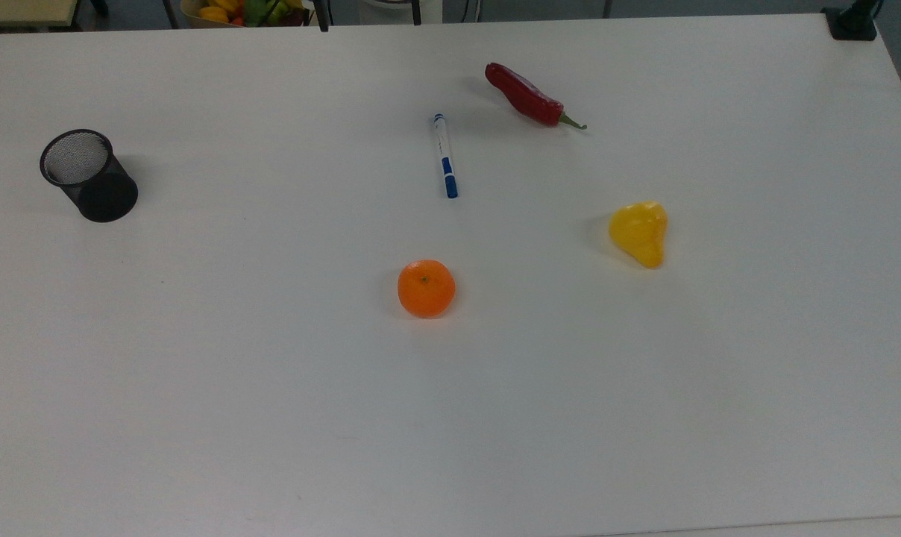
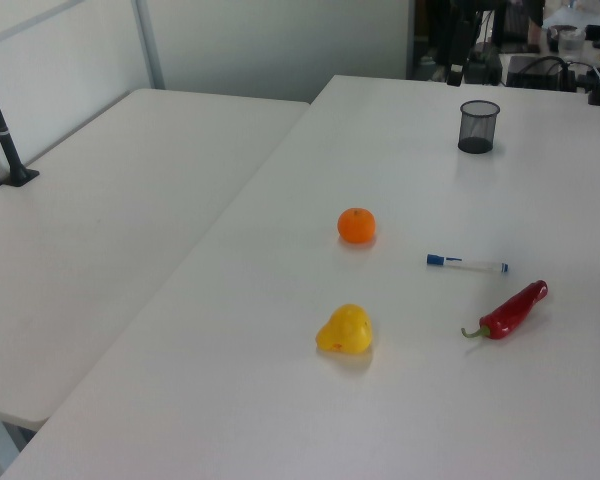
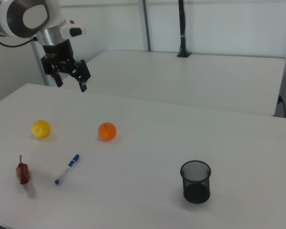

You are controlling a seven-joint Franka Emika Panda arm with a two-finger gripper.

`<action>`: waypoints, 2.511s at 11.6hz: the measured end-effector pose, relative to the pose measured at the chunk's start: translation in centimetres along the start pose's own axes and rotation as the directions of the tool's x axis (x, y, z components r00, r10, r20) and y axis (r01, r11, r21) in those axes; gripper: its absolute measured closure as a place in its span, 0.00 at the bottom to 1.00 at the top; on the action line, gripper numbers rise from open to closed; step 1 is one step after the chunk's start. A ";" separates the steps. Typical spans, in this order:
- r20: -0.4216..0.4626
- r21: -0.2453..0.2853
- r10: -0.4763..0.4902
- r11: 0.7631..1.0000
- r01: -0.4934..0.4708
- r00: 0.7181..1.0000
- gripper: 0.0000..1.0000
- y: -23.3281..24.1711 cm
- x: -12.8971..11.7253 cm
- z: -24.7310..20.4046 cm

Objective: Place marker

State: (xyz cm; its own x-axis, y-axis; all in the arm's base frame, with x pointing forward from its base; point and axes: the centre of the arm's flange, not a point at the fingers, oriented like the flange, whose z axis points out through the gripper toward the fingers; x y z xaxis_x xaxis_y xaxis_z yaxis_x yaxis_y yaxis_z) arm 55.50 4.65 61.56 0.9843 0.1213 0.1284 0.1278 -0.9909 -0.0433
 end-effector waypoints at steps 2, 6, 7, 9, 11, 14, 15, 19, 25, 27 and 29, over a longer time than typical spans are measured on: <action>0.001 0.000 -0.001 1.000 0.001 1.000 0.00 0.0 0.0 0.0; 0.003 0.000 -0.001 1.000 0.001 1.000 0.00 -0.1 0.0 0.1; 0.003 0.000 -0.001 1.000 0.001 1.000 0.00 -0.1 0.0 0.1; 0.003 0.001 -0.001 1.000 0.001 1.000 0.00 -0.1 0.0 0.1; 0.012 0.003 -0.008 1.000 0.008 1.000 0.00 -0.3 0.0 0.5; 0.081 0.011 -0.064 0.998 0.063 0.995 0.00 -2.6 -0.1 3.9; 0.113 0.006 -0.084 0.996 0.084 0.990 0.00 -3.6 -0.1 5.6; 0.233 -0.033 -0.150 0.986 0.162 0.961 0.00 -6.3 0.4 14.3; 0.253 -0.047 -0.147 0.985 0.164 0.956 0.00 -6.4 -1.4 23.9; 0.238 -0.055 -0.119 0.989 0.135 0.964 0.00 -6.6 -1.6 26.0; 0.225 -0.056 -0.112 0.990 0.128 0.968 0.00 -6.9 -1.7 27.8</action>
State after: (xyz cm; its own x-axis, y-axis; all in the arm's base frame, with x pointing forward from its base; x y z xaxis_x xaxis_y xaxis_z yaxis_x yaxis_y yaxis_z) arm 56.37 12.95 34.12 0.9657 0.2421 -0.0938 0.2457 -0.9689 0.0294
